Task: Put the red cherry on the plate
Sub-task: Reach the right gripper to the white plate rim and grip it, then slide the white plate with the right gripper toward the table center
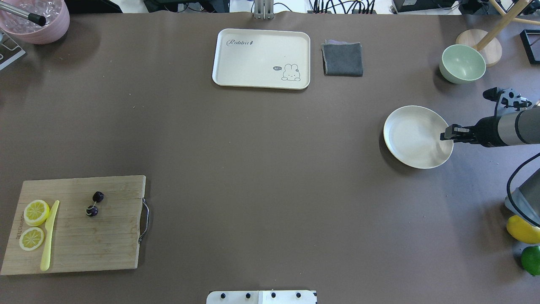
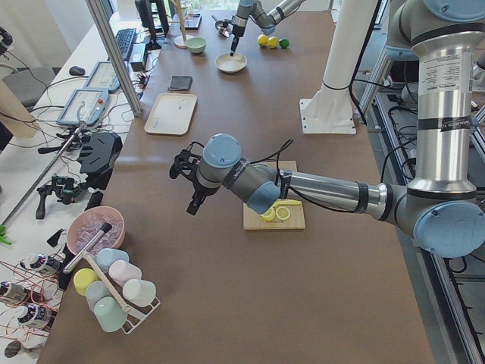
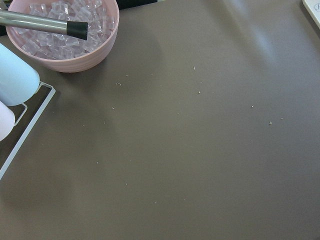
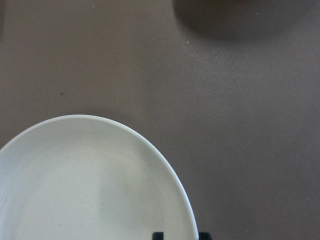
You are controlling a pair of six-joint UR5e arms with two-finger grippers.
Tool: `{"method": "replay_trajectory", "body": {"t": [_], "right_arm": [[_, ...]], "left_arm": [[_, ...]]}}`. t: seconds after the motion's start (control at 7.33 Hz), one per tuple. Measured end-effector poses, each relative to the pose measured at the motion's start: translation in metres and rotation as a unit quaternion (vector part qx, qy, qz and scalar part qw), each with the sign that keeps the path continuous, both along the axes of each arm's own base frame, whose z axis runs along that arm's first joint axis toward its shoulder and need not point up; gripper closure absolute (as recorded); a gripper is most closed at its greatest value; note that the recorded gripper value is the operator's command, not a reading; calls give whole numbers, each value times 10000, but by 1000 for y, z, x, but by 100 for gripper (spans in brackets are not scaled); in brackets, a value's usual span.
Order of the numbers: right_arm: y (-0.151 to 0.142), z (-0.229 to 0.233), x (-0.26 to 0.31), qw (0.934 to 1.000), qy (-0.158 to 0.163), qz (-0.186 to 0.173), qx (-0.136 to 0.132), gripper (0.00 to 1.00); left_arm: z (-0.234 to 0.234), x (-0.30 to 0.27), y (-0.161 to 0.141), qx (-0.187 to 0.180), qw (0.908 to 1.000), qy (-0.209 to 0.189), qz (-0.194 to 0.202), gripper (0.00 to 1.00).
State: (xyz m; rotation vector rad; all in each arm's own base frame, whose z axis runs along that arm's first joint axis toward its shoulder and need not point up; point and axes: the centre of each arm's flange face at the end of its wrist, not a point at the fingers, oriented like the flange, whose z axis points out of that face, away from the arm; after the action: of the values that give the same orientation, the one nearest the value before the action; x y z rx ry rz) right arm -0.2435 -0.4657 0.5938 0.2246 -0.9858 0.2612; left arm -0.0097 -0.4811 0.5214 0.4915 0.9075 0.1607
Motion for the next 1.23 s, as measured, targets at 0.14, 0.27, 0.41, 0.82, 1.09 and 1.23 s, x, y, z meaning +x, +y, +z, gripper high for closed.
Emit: {"method": "replay_trajectory", "body": {"t": [0.14,0.27,0.41,0.82,1.09,1.23], "right_arm": [[2,2,-1,10000,31,24,-2,100],[4,4,-1,10000,64,49,6,100],[3,-1,-3,10000,52,57,41,100],[-2,-93,-21,9994,-339,106,-7,100],[-5,-175,-85,9979,-561,268,-160,100],[-3,-220,-131,9971,-636,356,-224,100]], "left_arm": [[0,0,0,-1,10000,2,0,1],[-1,0,0,3,10000,5,0,1],[-1,0,0,6,10000,8,-3,1],[-4,0,-1,24,10000,14,-8,1],[-6,1,-2,7,10000,36,-16,1],[-7,1,-3,-33,10000,83,-31,1]]}}
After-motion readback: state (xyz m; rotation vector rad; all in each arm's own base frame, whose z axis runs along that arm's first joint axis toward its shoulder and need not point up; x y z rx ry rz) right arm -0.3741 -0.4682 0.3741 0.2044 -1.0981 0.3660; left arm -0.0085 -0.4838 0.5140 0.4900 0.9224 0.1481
